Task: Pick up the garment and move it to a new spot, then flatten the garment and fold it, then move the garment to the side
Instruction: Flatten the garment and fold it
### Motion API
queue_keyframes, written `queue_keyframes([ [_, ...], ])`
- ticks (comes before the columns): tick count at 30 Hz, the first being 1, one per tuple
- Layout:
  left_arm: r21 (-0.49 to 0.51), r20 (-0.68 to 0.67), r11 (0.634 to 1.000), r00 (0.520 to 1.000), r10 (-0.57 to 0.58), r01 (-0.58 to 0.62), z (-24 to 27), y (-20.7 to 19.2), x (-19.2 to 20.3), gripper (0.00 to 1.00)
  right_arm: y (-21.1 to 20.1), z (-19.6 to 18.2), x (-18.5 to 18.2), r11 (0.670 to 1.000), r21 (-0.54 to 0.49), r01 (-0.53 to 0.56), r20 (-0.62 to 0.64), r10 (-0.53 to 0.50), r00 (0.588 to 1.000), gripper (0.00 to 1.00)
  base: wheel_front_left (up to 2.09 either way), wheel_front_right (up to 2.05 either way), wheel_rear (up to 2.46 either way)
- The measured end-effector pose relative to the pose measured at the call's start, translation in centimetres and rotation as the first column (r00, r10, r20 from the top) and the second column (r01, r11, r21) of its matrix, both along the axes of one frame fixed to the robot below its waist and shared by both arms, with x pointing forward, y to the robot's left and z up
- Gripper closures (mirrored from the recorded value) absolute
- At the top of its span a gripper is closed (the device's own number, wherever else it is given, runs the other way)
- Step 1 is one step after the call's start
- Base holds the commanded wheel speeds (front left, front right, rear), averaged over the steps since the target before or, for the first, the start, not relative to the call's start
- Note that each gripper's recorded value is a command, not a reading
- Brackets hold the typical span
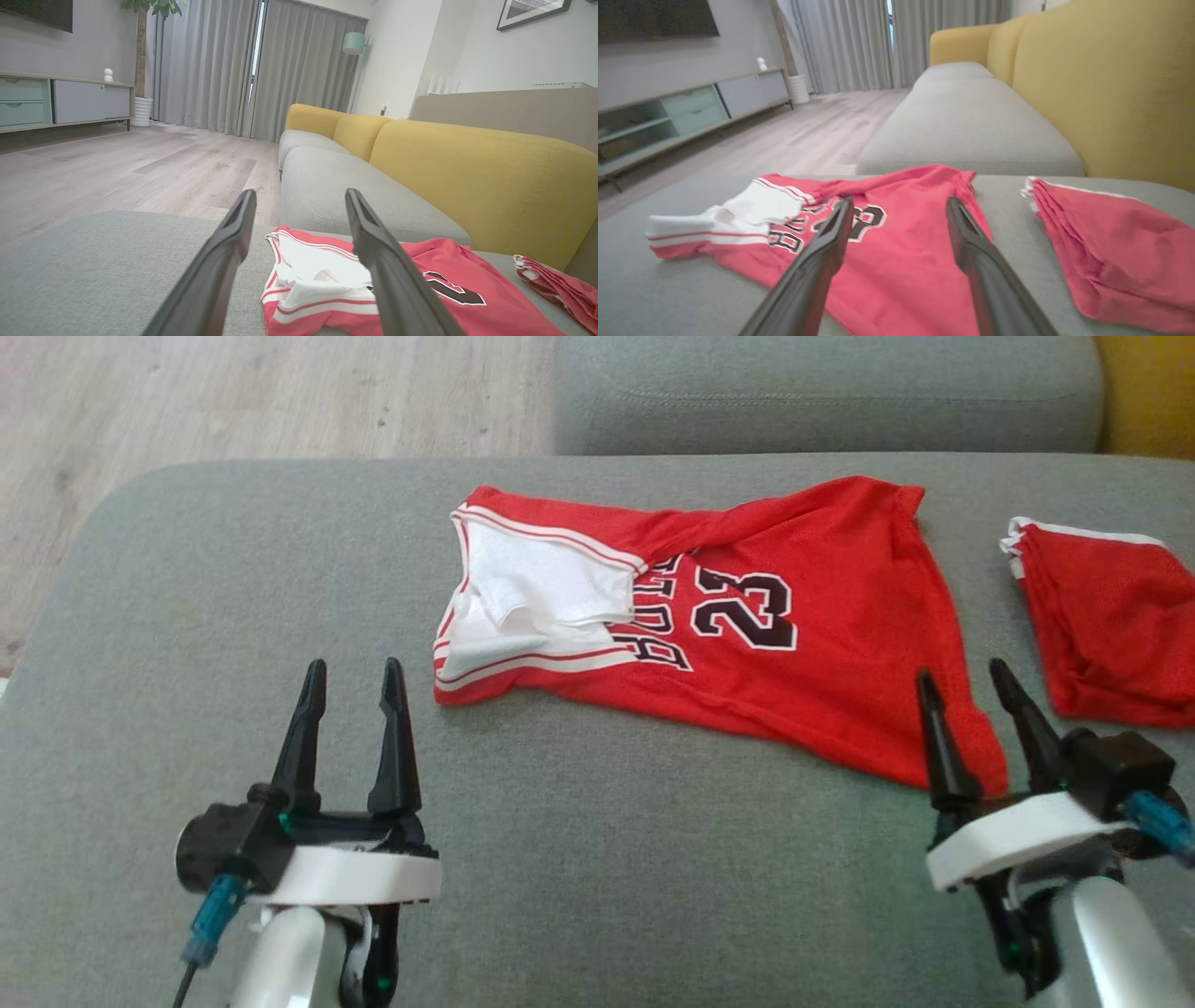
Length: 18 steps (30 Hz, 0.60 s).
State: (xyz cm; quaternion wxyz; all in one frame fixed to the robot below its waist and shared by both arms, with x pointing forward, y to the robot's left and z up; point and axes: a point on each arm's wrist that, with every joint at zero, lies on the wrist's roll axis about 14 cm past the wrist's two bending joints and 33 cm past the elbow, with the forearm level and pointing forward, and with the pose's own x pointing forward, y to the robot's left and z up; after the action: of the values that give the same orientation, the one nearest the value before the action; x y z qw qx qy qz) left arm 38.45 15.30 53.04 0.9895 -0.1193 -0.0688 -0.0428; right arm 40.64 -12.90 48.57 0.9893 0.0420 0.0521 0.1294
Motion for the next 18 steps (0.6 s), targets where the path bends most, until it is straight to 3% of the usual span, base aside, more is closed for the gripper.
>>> queue_keyframes([
  [9, -0.003, -0.009, 1.0, 1.0, 0.005, -0.005, -0.3, 0.4, -0.2, 0.0, 7.3, -0.7, -0.7, 0.978, 0.073, -0.196, 0.008, 0.196, 0.981, 0.0, 0.0, 0.0, 0.0],
  [14, 0.001, -0.019, 1.0, 1.0, 0.012, -0.012, -0.6, 0.8, -0.3, 0.0, 9.8, -2.7, -0.4, 0.963, 0.064, -0.263, -0.04, 0.266, 0.963, 0.0, 0.0, 0.0, 0.0],
  [18, -0.008, -0.042, 0.999, 0.999, 0.033, -0.033, -1.3, 1.5, -0.5, 0.0, 12.9, -2.3, 1.3, 0.936, 0.033, -0.351, -0.018, 0.351, 0.936, 0.0, 0.0, 0.0, 0.0],
])
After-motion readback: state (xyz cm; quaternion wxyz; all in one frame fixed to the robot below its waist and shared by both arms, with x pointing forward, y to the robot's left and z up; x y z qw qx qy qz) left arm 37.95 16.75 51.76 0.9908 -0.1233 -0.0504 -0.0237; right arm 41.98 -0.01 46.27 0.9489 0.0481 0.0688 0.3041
